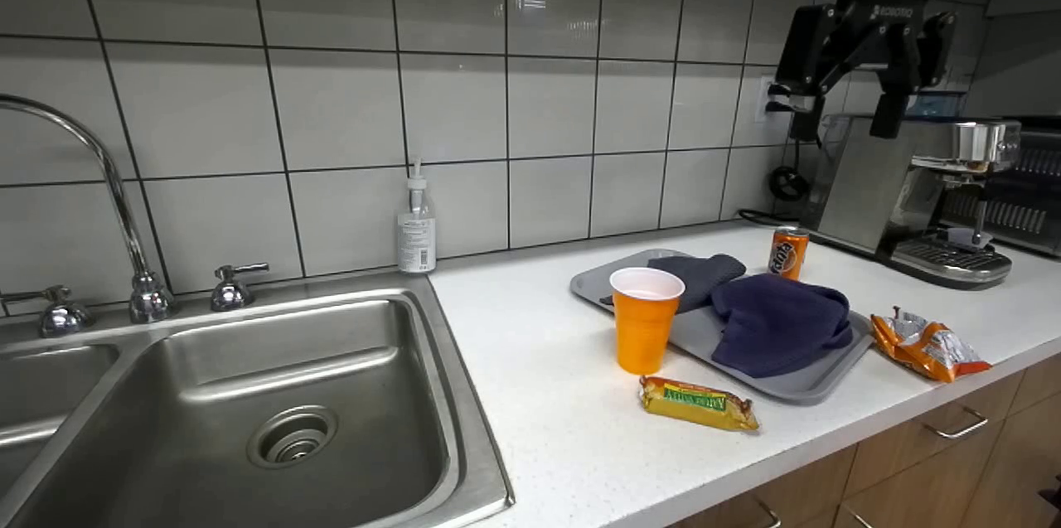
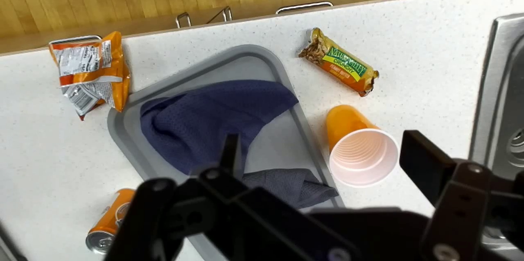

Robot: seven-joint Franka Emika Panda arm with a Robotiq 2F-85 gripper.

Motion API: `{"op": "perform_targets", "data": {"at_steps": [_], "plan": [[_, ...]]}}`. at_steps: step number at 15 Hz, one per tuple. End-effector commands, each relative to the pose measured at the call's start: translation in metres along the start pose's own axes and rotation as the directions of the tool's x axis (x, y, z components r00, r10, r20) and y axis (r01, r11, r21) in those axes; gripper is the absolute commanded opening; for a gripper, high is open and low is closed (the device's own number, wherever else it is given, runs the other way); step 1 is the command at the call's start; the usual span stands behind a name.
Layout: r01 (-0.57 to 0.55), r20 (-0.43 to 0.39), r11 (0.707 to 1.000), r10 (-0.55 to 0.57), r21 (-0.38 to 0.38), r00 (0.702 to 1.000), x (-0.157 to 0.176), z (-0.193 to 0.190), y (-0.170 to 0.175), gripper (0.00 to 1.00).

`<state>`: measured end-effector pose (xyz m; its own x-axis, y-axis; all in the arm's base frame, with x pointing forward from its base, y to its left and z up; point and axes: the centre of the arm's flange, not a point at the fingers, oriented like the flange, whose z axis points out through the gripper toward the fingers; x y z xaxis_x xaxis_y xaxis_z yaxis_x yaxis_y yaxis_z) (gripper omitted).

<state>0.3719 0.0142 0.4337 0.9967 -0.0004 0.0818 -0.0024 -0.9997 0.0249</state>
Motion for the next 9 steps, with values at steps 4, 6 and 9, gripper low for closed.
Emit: {"op": "perform_targets", "data": {"at_steps": [4, 6, 9], "plan": [[-0.002, -0.088, 1.000, 0.002, 0.003, 0.996, 0.012, 0.007, 0.009, 1.00], [-0.009, -0.104, 1.000, 0.009, 0.007, 0.995, 0.018, 0.010, 0.014, 1.00], [-0.022, -0.122, 1.000, 0.023, 0.010, 0.992, 0.028, 0.016, 0.025, 1.00]]}}
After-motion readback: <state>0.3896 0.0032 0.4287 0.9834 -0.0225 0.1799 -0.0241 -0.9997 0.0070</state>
